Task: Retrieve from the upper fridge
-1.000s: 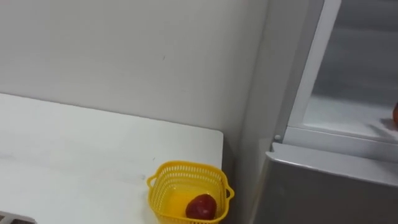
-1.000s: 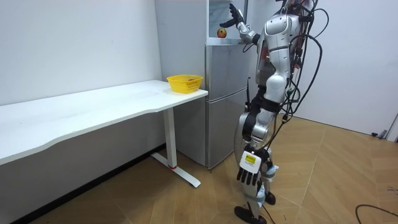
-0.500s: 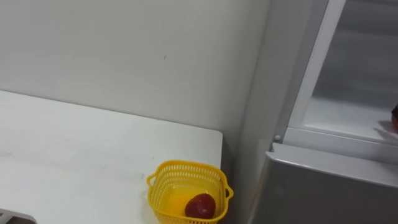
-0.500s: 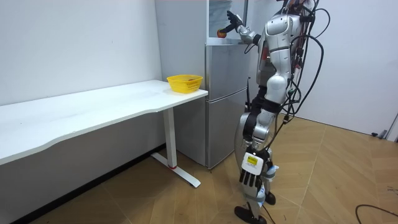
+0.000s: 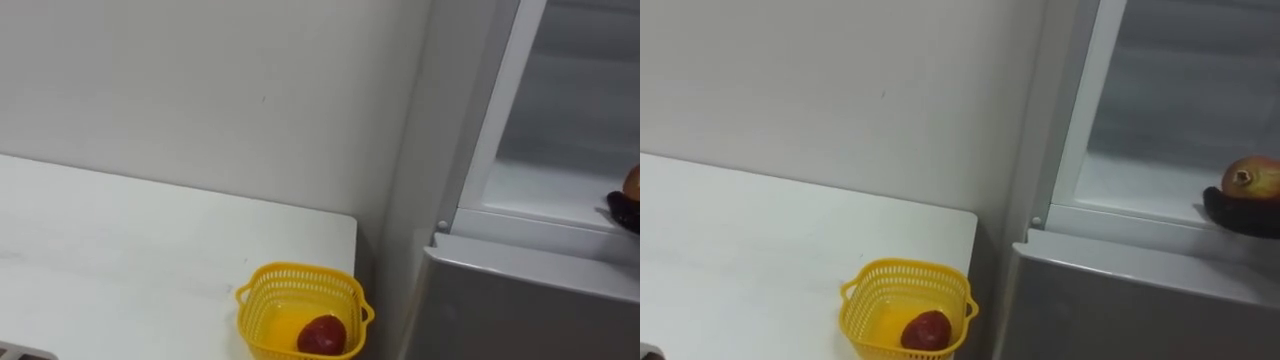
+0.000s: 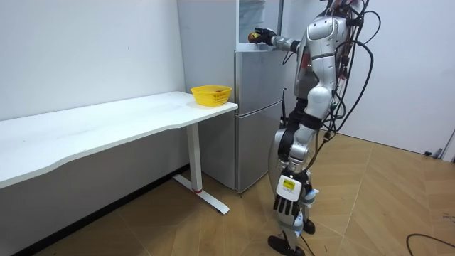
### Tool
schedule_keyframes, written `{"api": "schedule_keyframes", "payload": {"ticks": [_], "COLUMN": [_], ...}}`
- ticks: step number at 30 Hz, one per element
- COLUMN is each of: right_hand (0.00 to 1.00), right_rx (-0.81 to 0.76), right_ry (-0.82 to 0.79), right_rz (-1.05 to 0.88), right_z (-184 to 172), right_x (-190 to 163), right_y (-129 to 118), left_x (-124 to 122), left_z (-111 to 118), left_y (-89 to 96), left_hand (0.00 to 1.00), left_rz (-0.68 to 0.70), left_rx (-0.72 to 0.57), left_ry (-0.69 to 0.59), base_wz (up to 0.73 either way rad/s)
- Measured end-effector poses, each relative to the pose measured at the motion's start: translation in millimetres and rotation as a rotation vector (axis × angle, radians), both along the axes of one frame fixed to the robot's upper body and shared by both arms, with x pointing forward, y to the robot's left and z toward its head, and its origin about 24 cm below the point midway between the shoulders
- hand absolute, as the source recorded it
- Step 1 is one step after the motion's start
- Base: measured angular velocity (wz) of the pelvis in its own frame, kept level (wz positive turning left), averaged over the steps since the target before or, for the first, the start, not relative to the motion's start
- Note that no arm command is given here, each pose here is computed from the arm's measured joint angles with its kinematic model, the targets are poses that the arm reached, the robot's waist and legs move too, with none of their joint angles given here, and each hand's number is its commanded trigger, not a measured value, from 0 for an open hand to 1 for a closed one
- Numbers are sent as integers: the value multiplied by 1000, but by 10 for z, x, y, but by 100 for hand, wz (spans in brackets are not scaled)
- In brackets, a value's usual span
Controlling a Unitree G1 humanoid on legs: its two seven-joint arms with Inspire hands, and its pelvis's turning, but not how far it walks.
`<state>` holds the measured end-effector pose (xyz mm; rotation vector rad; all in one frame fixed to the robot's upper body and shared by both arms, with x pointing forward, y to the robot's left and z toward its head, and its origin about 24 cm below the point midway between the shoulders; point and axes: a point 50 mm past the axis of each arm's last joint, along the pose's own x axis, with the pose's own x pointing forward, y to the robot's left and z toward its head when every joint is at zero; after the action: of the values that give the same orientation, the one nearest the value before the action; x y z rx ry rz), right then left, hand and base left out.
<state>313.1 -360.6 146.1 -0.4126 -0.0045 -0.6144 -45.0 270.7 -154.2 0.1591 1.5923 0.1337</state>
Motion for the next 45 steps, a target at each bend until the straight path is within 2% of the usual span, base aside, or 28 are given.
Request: {"api": "schedule_keyframes", "payload": {"ticks": [18, 29, 38, 45], "right_hand": [100, 100, 100, 100], "right_rx": [7, 31, 5, -63], "right_ry": [24, -5, -137, -295], "right_rz": [52, 64, 144, 249], "right_z": [75, 145, 417, 639], "right_x": [19, 59, 90, -57], "right_y": [-69, -50, 221, 592], "left_x": [-63, 3, 36, 28], "left_z": [10, 8, 11, -6], "left_y": [14, 27, 19, -41], "left_hand": [0, 0, 0, 0], "left_rz": [27, 20, 4, 32], "left_rx": [-5, 11, 37, 49], "left_ry": [35, 13, -11, -46], "base_wz": [0, 1, -3, 0]}}
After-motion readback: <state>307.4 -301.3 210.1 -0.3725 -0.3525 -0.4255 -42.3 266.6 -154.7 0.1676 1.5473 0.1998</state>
